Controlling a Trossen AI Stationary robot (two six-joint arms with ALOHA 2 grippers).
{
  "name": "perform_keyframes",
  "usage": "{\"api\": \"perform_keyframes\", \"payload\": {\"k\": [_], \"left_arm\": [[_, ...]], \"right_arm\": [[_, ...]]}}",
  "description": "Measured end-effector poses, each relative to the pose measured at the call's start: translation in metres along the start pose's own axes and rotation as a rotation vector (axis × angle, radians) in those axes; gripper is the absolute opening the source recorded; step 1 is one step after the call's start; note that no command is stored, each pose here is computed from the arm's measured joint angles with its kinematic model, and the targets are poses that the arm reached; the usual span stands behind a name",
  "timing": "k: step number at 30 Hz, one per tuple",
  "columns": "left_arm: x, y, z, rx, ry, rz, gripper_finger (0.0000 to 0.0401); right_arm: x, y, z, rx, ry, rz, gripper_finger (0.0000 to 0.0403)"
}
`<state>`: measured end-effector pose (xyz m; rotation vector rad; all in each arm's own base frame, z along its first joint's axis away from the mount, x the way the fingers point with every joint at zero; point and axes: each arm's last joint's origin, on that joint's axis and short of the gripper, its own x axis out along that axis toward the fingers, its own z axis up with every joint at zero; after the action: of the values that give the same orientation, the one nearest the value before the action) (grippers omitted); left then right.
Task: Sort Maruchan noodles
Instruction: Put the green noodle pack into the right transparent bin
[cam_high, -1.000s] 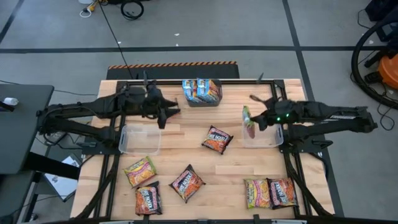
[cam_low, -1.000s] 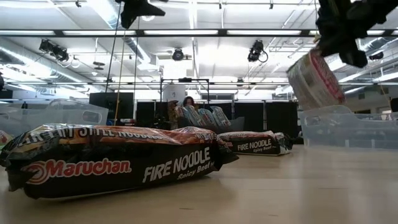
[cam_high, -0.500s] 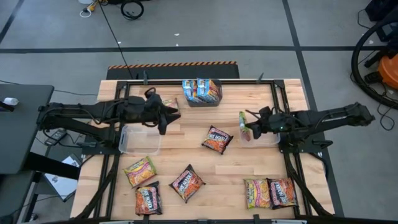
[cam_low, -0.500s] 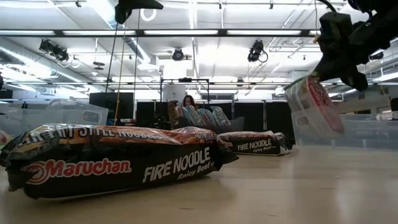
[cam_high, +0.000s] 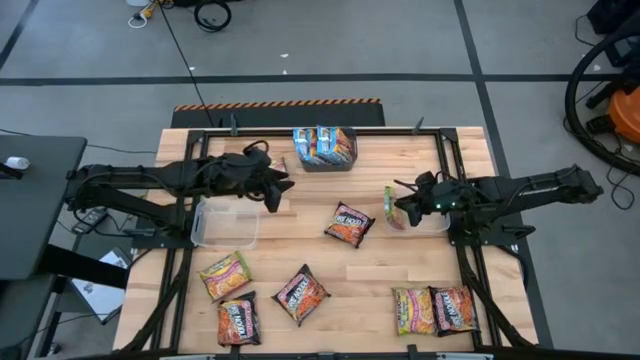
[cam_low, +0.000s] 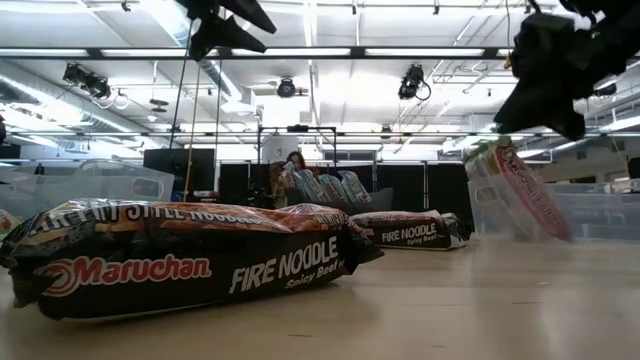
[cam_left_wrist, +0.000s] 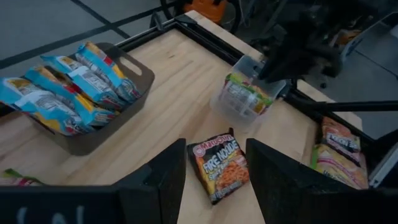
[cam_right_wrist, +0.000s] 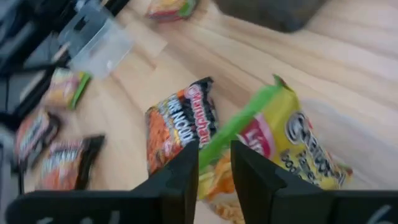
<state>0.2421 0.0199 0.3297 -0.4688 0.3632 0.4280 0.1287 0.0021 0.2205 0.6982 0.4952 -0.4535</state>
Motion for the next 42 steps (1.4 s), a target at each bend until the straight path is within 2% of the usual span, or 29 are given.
{"api": "perform_keyframes", "payload": {"k": [5,7,9,12,16,23,27,30,35,38,42], "left_arm": [[-0.001,0.011,-0.003,0.003,0.061,0.059,0.0172],[-0.002,0.021,-0.007,-0.006,0.132,0.117,0.0172],[-0.002,0.031,-0.011,-0.001,0.198,0.185,0.0172],[-0.002,0.045,-0.012,0.007,0.251,0.260,0.0172],[-0.003,0.059,-0.010,0.027,0.276,0.338,0.0172],[-0.013,0.094,-0.015,0.055,0.453,0.520,0.0172],[-0.017,0.107,-0.014,0.083,0.532,0.514,0.0172],[-0.014,0.116,-0.017,0.096,0.548,0.483,0.0172],[-0.003,0.142,-0.039,0.087,0.552,0.552,0.0172],[0.003,0.152,-0.050,0.002,0.518,0.538,0.0175],[0.004,0.169,-0.057,-0.205,0.449,0.615,0.0192]], "right_arm": [[-0.022,0.011,0.021,-0.201,0.105,0.001,0.0117],[-0.029,0.012,0.026,-0.264,0.186,-0.046,0.0122],[-0.031,0.009,0.025,-0.303,0.295,-0.138,0.0126],[-0.024,0.000,0.019,-0.288,0.449,-0.270,0.0128],[-0.003,-0.009,0.008,-0.194,0.566,-0.360,0.0127],[0.031,-0.027,0.002,-0.022,0.529,-0.495,0.0127],[0.042,-0.040,0.000,0.053,0.504,-0.580,0.0127],[0.054,-0.045,-0.002,0.102,0.463,-0.529,0.0127],[0.066,-0.046,-0.003,0.146,0.412,-0.421,0.0127],[0.065,-0.041,0.003,0.151,0.383,-0.384,0.0127],[0.056,-0.032,0.016,0.150,0.333,-0.358,0.0127]]}}
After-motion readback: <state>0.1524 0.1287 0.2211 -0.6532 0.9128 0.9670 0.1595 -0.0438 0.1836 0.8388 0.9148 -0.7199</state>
